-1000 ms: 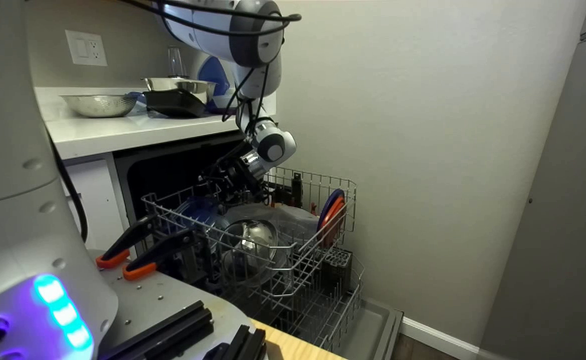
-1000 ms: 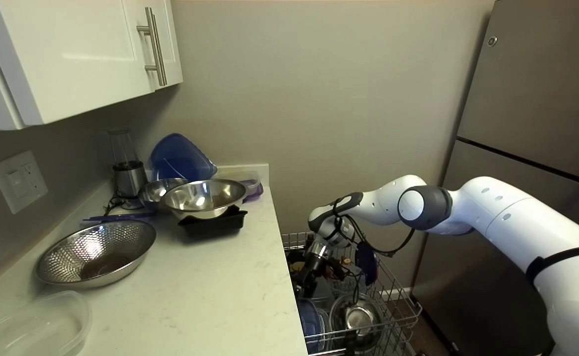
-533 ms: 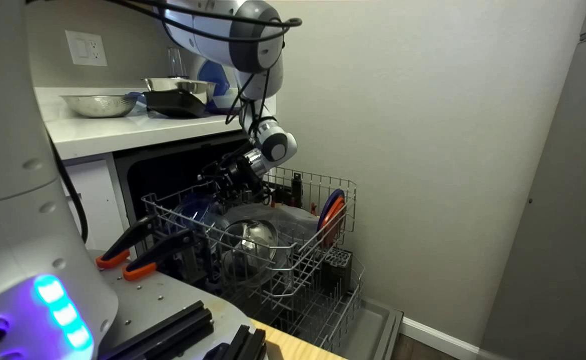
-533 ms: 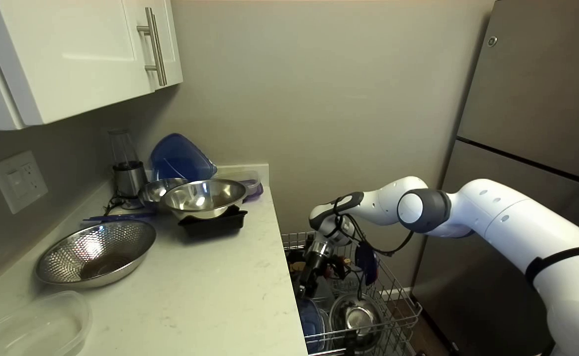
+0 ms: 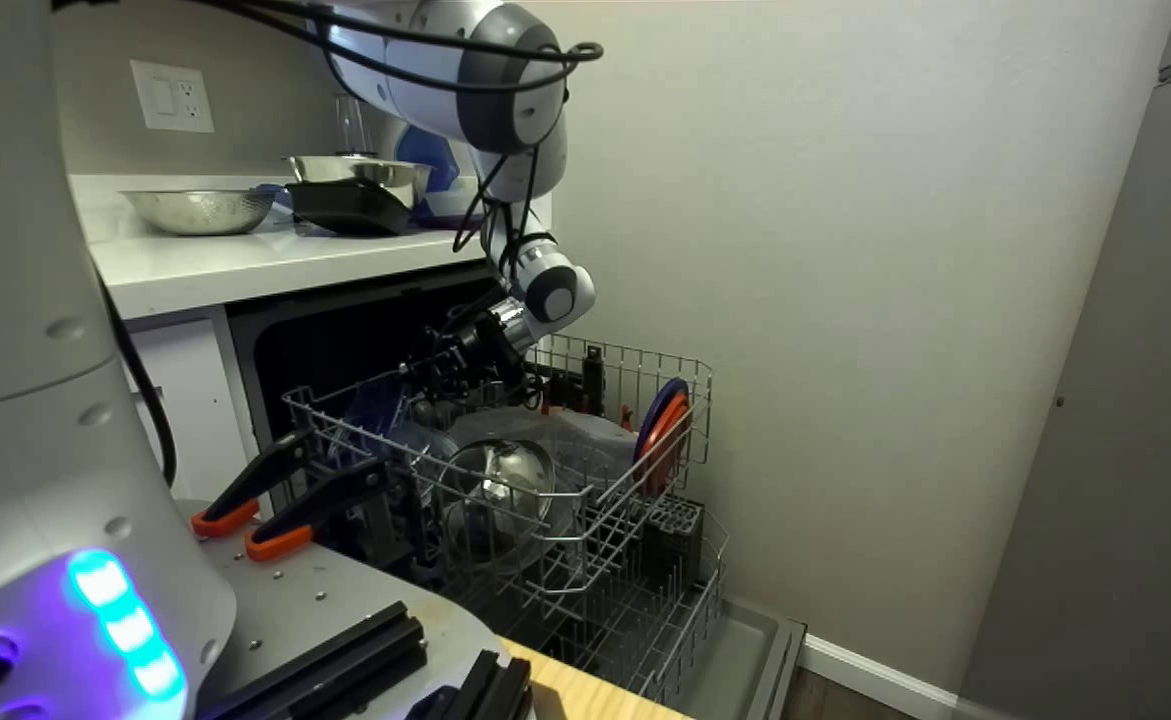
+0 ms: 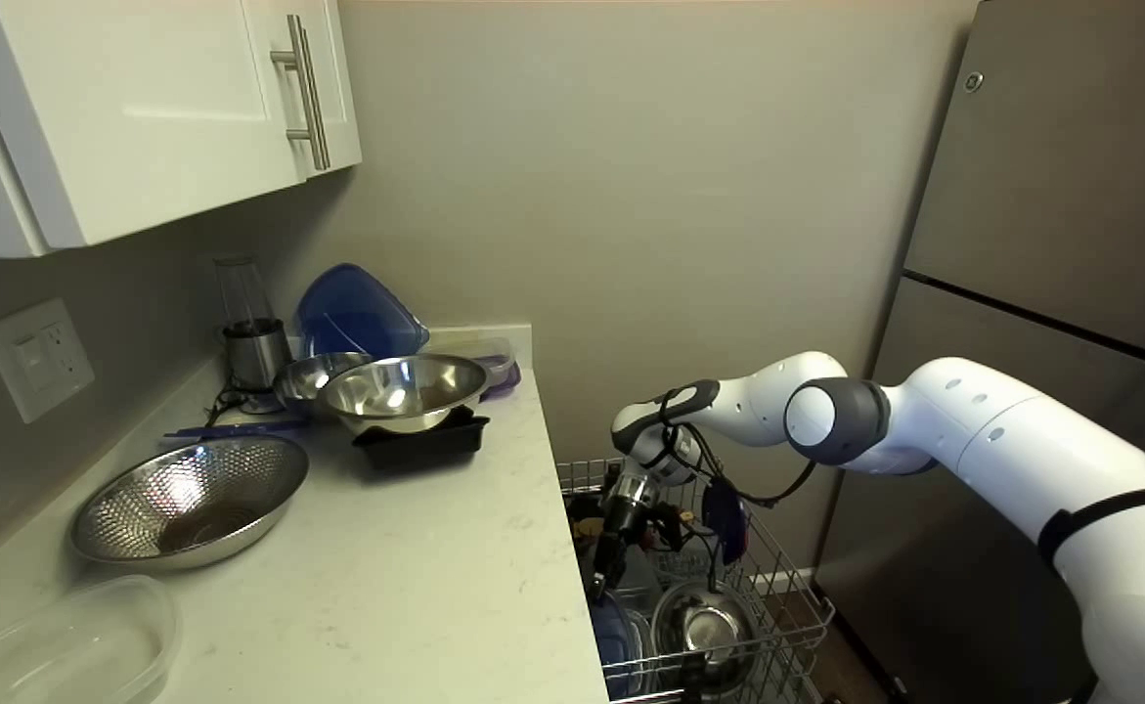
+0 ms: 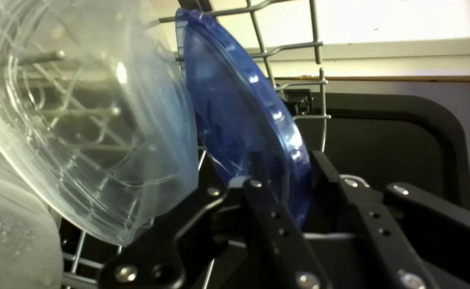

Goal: Remove one blue lid from the dishwasher

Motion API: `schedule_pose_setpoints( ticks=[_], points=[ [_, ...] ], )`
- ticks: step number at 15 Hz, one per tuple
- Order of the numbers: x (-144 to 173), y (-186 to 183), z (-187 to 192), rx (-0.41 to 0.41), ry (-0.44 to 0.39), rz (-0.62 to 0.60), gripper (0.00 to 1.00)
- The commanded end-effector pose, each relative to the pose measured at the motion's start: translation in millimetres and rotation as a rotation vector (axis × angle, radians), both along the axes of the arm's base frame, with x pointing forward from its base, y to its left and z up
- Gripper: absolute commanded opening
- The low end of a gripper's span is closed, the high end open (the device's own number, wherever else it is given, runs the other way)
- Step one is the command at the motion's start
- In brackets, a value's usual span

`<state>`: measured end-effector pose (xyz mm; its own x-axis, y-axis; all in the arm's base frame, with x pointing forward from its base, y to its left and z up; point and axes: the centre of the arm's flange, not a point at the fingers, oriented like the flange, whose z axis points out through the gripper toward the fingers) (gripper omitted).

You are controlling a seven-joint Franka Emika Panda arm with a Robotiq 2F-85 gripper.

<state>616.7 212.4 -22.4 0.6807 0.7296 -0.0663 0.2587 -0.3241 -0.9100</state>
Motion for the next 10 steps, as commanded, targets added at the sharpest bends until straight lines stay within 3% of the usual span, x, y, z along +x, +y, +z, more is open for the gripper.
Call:
schedule_pose_setpoints(
  ticks=[1, 5, 10],
  points=[
    [4, 0, -2, 0.016, -0.008, 0.037, 0.02],
    [12, -5, 9, 0.016, -0.055, 0.009, 0.04],
    [37, -29, 56, 0.013, -0.170, -0.083, 0.03]
  ],
)
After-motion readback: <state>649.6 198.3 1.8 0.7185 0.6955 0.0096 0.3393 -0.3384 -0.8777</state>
